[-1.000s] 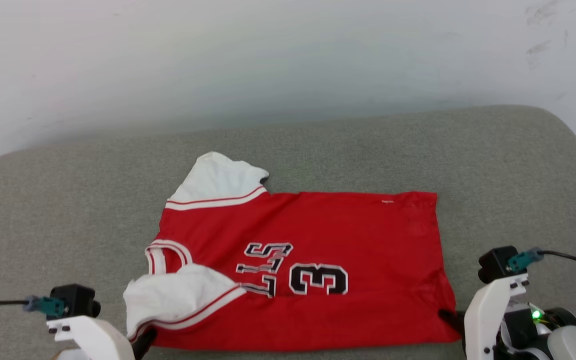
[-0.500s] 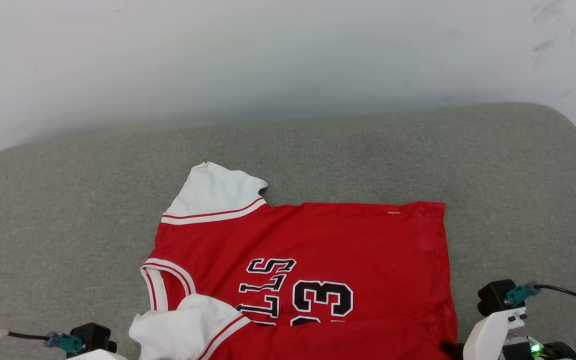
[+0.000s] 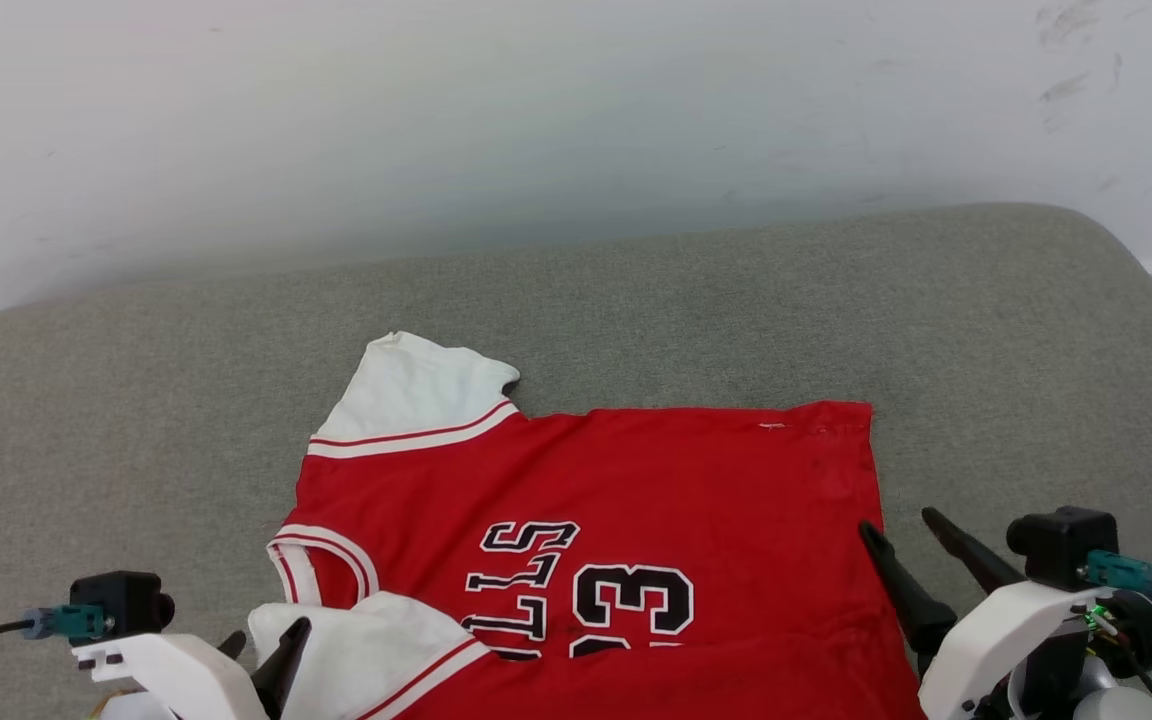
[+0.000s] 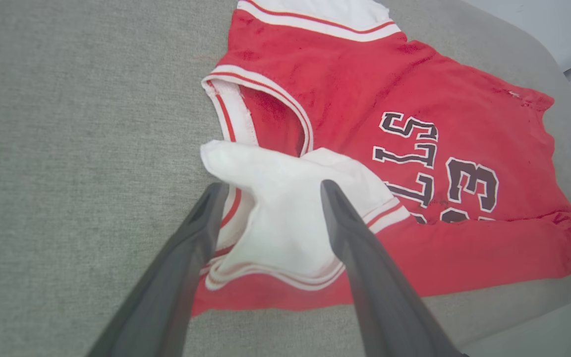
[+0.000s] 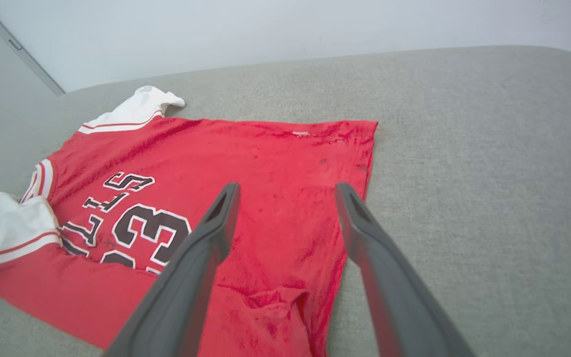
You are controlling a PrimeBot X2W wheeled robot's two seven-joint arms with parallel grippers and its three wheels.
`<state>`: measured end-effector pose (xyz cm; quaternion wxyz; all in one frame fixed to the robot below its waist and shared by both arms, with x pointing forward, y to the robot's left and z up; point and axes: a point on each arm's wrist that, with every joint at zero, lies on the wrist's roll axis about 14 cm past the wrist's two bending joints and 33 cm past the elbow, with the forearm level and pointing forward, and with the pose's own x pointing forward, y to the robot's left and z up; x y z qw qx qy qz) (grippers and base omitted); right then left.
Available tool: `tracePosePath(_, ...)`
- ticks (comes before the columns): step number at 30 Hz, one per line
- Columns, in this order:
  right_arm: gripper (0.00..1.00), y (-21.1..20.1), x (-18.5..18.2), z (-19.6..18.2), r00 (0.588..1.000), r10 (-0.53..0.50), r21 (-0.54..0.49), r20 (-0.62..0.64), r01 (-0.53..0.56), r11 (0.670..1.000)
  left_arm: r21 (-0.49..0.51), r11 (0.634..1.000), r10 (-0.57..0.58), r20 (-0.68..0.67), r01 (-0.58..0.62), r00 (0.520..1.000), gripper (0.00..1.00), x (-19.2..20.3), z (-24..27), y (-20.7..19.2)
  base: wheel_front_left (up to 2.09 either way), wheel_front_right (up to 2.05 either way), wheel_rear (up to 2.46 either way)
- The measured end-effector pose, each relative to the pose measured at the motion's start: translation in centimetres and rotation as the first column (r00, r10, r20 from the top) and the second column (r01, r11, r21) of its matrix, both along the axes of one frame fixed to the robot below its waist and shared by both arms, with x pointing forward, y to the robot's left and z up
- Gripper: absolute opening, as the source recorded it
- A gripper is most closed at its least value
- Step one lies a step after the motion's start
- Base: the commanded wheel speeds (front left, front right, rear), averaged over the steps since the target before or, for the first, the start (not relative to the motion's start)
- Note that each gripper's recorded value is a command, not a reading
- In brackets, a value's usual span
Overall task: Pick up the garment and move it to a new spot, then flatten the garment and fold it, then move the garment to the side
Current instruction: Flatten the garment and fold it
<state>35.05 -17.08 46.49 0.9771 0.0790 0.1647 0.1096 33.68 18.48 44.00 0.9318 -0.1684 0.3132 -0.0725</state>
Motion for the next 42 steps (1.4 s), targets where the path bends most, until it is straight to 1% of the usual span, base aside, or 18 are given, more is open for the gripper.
tracePosePath(1, 1.00, -0.3, 0.5, 1.4, 0.997, -0.025, 0.006, 0.077, 0.025, 1.000, 0.027, 1.000, -0.001, 0.053, -0.001, 0.999, 1.00, 0.8, 1.1, 0.2, 0.00, 0.00, 0.00)
tracePosePath(2, 1.00, -0.3, 0.5, 1.4, 0.997, -0.025, 0.006, 0.077, 0.025, 1.000, 0.027, 1.000, -0.001, 0.053, -0.001, 0.999, 1.00, 0.8, 1.1, 0.2, 0.00, 0.00, 0.00)
tracePosePath(5, 1.00, -0.9, 1.1, 3.0, 0.984, -0.059, 0.003, 0.166, 0.059, 0.998, 0.060, 0.998, -0.001, 0.151, -0.008, 0.989, 1.00, 2.3, 3.0, 0.1, 0.00, 0.00, 0.00)
tracePosePath(9, 1.00, -1.4, 2.1, 5.1, 0.963, -0.091, 0.002, 0.254, 0.093, 0.996, 0.085, 0.996, 0.003, 0.327, -0.033, 0.945, 1.00, 5.2, 6.4, -0.2, 0.00, 0.00, 0.00)
tracePosePath(14, 1.00, -1.6, 3.9, 7.0, 0.940, -0.121, 0.019, 0.319, 0.121, 0.992, 0.097, 0.995, -0.013, 0.461, -0.036, 0.888, 1.00, 8.9, 9.0, -1.1, 0.00, 0.00, 0.00)
tracePosePath(17, 1.00, -1.9, 5.2, 7.5, 0.931, -0.137, 0.020, 0.339, 0.139, 0.990, 0.108, 0.993, -0.026, 0.525, -0.037, 0.851, 1.00, 11.8, 10.3, -1.7, 0.00, 0.00, 0.00)
tracePosePath(20, 1.00, -2.2, 6.4, 7.4, 0.926, -0.146, 0.011, 0.348, 0.152, 0.988, 0.118, 0.993, -0.044, 0.540, -0.024, 0.840, 1.00, 14.7, 10.4, -2.2, 0.00, 0.00, 0.00)
tracePosePath(22, 1.00, -2.4, 7.0, 7.1, 0.926, -0.152, 0.004, 0.345, 0.160, 0.987, 0.129, 0.992, -0.063, 0.525, -0.007, 0.849, 1.00, 16.6, 9.7, -2.5, 0.00, 0.00, 0.00)
tracePosePath(25, 1.00, -2.8, 7.6, 6.3, 0.929, -0.170, 0.004, 0.330, 0.179, 0.984, 0.139, 0.990, -0.092, 0.473, 0.029, 0.876, 1.00, 19.5, 8.4, -3.0, 0.00, 0.00, 0.00)
tracePosePath(27, 1.00, -3.4, 7.8, 5.8, 0.928, -0.189, 0.001, 0.321, 0.199, 0.980, 0.145, 0.986, -0.133, 0.413, 0.079, 0.901, 1.00, 20.9, 7.0, -3.8, 0.00, 0.00, 0.00)
tracePosePath(31, 1.00, -4.5, 7.6, 4.8, 0.927, -0.225, -0.006, 0.300, 0.238, 0.971, 0.168, 0.971, -0.211, 0.281, 0.168, 0.936, 1.00, 23.6, 4.6, -4.6, 0.00, 0.00, 0.00)
tracePosePath(34, 1.00, -5.4, 7.3, 3.9, 0.925, -0.256, -0.010, 0.282, 0.269, 0.963, 0.186, 0.957, -0.247, 0.134, 0.220, 0.960, 1.00, 24.7, 1.9, -4.7, 0.00, 0.00, 0.00)
tracePosePath(37, 1.00, -6.1, 6.9, 3.0, 0.923, -0.283, -0.010, 0.260, 0.296, 0.955, 0.180, 0.948, -0.264, -0.005, 0.261, 0.964, 1.00, 25.3, -0.3, -4.7, 0.00, 0.00, 0.00)
tracePosePath(42, 1.00, -6.9, 6.4, 1.3, 0.922, -0.320, -0.002, 0.217, 0.328, 0.945, 0.189, 0.931, -0.277, -0.193, 0.312, 0.941, 1.00, 25.9, -3.6, -4.1, 0.00, 0.00, 0.00)
